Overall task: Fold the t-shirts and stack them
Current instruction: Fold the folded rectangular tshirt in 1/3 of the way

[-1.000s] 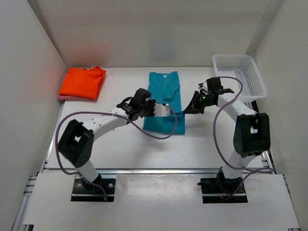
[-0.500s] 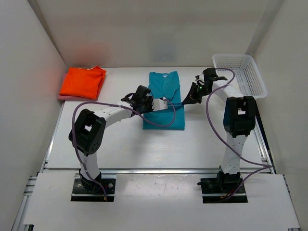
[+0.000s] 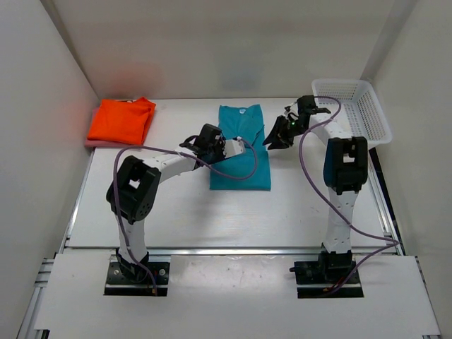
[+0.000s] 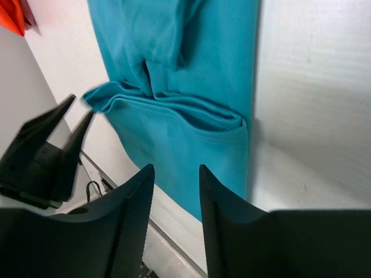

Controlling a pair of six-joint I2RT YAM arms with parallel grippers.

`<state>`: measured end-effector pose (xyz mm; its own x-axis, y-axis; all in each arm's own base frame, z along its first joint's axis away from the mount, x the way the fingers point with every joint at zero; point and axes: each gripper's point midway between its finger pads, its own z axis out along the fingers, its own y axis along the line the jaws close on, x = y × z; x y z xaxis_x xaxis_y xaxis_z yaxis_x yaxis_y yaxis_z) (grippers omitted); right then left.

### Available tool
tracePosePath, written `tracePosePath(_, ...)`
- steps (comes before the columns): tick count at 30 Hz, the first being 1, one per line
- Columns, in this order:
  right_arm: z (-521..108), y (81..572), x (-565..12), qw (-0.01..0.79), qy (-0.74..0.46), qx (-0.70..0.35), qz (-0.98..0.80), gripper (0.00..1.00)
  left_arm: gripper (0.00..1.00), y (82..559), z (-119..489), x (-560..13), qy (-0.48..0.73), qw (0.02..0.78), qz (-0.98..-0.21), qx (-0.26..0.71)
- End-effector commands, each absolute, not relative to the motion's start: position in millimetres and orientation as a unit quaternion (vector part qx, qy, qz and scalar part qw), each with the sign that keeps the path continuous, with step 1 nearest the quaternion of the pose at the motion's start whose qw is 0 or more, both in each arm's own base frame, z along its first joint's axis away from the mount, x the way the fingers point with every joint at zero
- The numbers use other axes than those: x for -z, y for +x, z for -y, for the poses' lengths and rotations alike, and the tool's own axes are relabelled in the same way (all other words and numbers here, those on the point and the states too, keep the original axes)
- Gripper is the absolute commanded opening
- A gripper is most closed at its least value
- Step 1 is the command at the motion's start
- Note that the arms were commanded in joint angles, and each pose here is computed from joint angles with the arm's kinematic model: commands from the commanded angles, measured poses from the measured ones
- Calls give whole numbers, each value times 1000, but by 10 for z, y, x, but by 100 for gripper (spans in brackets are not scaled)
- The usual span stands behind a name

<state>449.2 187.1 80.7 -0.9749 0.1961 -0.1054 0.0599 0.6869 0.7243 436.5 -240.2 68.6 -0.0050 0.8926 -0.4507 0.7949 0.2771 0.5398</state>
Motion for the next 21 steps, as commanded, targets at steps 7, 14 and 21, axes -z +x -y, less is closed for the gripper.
tracePosePath(7, -1592, 4576, -1492, 175, 43, -385, -905, 34, 69, 4887, 2098, -1341, 482, 418, -755, -152)
tracePosePath(14, -1640, 3713, -1284, 132, 35, -367, -920, 51, 71, 3949, 2220, -1370, 649, 359, -669, -52)
tracePosePath(21, -1889, 3368, -874, 67, 16, -343, -937, 62, 83, 3071, 2274, -640, 729, 244, -640, -16)
